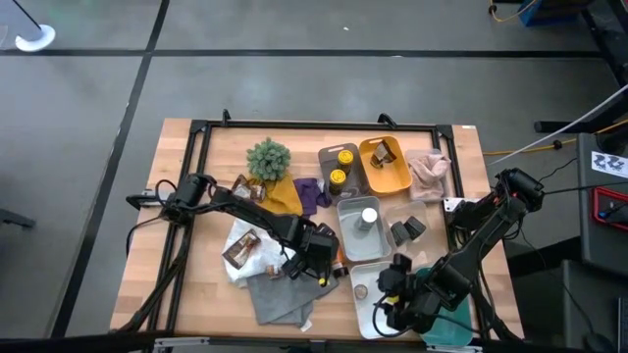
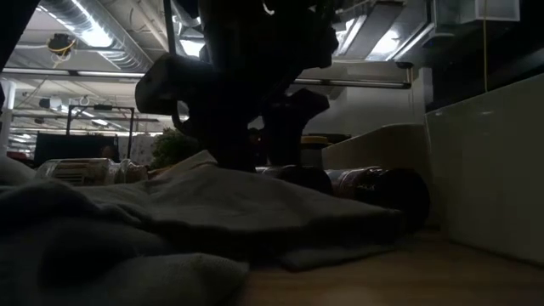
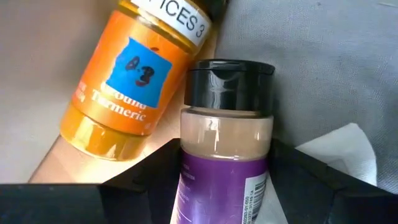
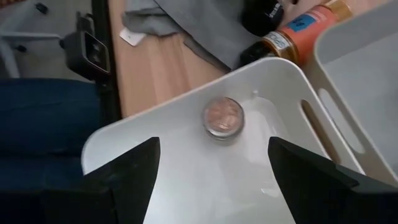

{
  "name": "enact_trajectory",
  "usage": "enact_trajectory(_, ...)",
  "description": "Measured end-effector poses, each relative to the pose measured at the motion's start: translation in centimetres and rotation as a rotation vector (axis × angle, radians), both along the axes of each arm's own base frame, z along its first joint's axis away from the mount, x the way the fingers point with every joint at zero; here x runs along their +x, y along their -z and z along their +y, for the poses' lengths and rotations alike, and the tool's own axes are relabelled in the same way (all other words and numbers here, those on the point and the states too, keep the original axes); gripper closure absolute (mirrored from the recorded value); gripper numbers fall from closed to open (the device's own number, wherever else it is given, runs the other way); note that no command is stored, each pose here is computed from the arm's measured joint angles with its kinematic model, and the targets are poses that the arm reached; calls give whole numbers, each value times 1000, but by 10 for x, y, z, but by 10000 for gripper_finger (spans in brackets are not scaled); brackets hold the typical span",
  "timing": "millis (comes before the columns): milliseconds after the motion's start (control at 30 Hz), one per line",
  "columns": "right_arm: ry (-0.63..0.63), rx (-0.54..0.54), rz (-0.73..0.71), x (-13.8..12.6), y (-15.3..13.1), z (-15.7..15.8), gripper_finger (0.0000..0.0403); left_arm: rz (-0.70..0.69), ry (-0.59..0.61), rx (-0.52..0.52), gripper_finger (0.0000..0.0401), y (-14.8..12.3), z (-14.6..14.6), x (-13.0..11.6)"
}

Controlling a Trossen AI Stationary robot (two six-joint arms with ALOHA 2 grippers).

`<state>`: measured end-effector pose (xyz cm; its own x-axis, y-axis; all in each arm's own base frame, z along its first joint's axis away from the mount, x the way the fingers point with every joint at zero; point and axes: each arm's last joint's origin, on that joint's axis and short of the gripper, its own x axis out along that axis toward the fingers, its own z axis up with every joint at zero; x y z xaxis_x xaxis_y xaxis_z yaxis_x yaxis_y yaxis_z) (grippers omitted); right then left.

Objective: Sort spices by type
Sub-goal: Put the black seasoning bottle into the green bin

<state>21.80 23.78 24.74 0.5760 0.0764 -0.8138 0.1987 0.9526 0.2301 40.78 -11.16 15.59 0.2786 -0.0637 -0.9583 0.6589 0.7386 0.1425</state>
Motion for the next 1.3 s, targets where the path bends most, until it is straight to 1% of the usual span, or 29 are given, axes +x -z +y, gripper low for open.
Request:
enact_trajectory(133,0,25,-21,2,-2,2,104,7,-51,-20,187,0,1,0)
enact_trajectory(300,1,42,-38,3,-3,3,104,28,-61,-53,189,4,3,1)
enact_trajectory(400,3,40,-41,3,-3,3,104,19,-68,-57,205,3,2,1)
enact_trajectory(567,40,-4,-91,4,-3,2,104,5,-130,-88,245,-3,1,4)
enact_trajectory(700,62,-32,-119,5,-4,1,104,-9,-185,-113,258,-8,0,8)
enact_trajectory(800,66,-36,-125,5,-4,0,104,-28,-212,-130,258,-16,0,8)
enact_trajectory(1033,93,-69,-159,6,-5,-1,104,-88,-229,-158,259,-43,1,4)
enact_trajectory(1167,103,-118,-203,7,-6,-2,104,-137,-241,-175,255,-60,3,0)
enact_trajectory(1300,86,-178,-253,8,-8,-2,104,-157,-276,-198,252,-71,3,-3)
